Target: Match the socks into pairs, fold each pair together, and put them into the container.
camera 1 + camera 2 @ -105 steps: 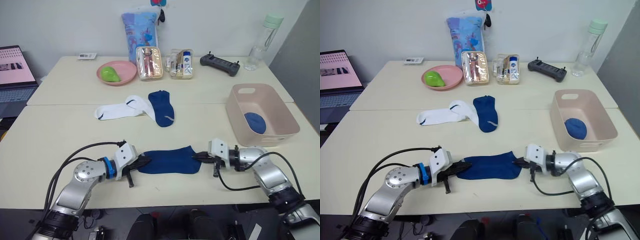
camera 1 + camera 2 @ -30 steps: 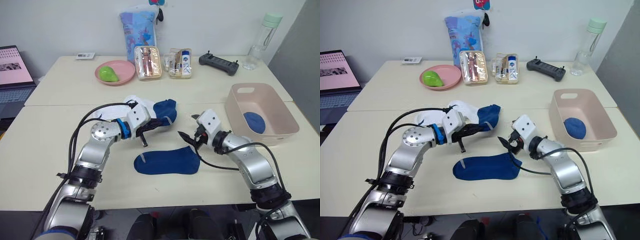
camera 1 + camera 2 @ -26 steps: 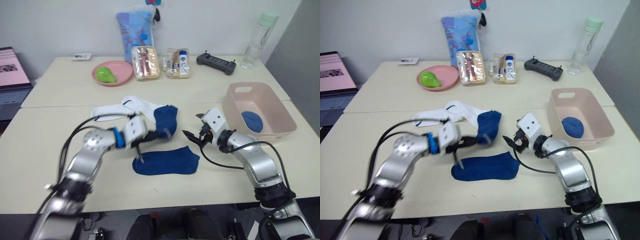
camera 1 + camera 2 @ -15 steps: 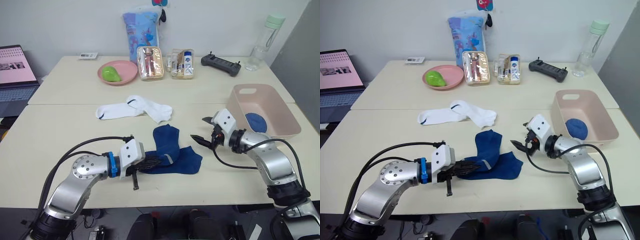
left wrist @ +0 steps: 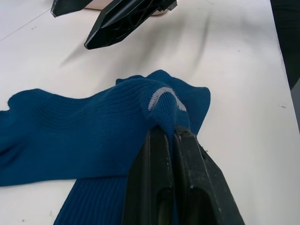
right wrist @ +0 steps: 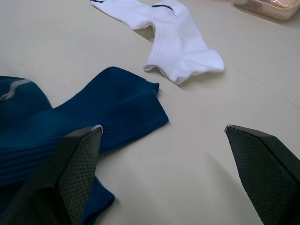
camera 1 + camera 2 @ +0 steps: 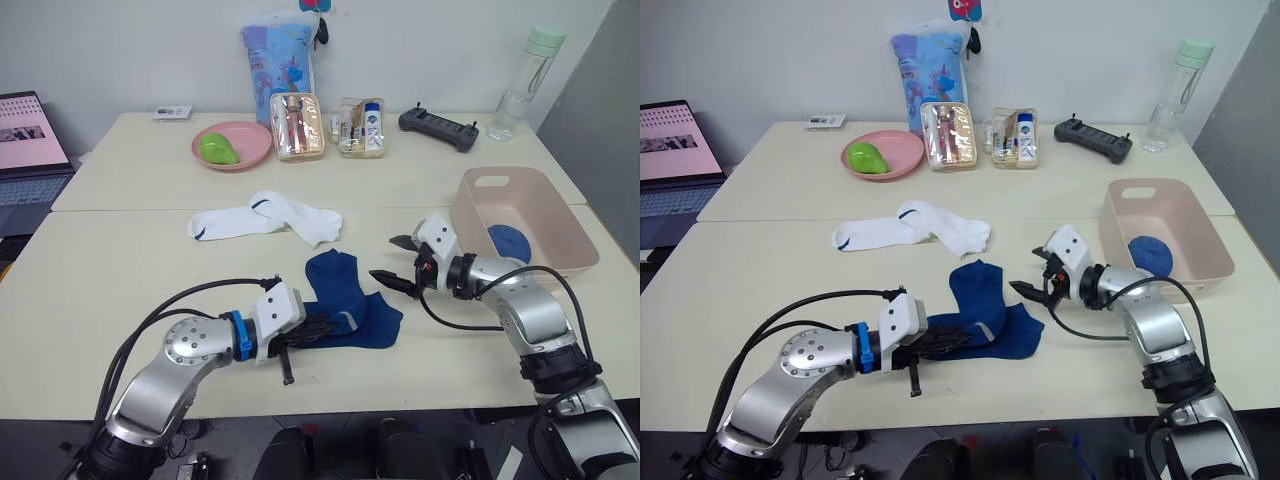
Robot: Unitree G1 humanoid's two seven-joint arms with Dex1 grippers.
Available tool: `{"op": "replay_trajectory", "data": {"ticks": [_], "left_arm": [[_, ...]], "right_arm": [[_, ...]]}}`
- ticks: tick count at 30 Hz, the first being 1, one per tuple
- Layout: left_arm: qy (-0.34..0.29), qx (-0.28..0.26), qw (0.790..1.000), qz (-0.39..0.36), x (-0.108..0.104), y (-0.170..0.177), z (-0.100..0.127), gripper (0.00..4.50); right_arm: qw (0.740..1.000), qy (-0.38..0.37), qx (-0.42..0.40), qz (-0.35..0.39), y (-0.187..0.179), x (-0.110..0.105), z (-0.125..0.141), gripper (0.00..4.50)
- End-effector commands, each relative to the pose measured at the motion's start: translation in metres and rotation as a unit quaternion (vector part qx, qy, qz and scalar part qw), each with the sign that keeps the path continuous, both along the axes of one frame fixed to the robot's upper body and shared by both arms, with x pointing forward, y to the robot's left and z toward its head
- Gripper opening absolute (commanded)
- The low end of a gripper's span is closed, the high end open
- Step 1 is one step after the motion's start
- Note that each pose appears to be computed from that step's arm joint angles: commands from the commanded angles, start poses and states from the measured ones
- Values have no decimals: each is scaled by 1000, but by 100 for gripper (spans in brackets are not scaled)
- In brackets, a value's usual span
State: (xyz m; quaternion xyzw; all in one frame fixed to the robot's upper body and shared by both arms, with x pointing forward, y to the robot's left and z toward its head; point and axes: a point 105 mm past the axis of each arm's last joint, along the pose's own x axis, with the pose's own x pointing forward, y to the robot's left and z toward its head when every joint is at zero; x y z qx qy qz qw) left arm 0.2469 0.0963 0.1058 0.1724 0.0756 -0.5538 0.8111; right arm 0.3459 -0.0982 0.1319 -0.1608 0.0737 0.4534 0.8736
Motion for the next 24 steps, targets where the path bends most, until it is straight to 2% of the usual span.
{"op": "replay_trajectory", "data": {"ticks": [1,7,13,15,17,20,24], "left_arm": [[-14,13,1000,-18,-8,0,6,3],[-14,10,1000,-13,-7,1,8,3],[-7,14,1000,-17,-12,3,9,3],[-11,11,1000,-8,-9,3,11,3],[-1,-14,1000,-8,-5,-4,14,3],[17,-73,997,37,17,-8,23,3],[21,-67,997,27,21,-12,23,3]], "right_arm": [[999,-36,-10,-10,2,10,12,450],[1000,-5,-15,26,31,14,2,450],[1000,-4,-8,24,46,26,1,450],[1000,-9,-8,26,47,28,5,450],[999,-8,5,39,44,25,12,450],[999,-8,11,46,29,17,24,450],[999,-20,0,33,15,16,32,450]]}}
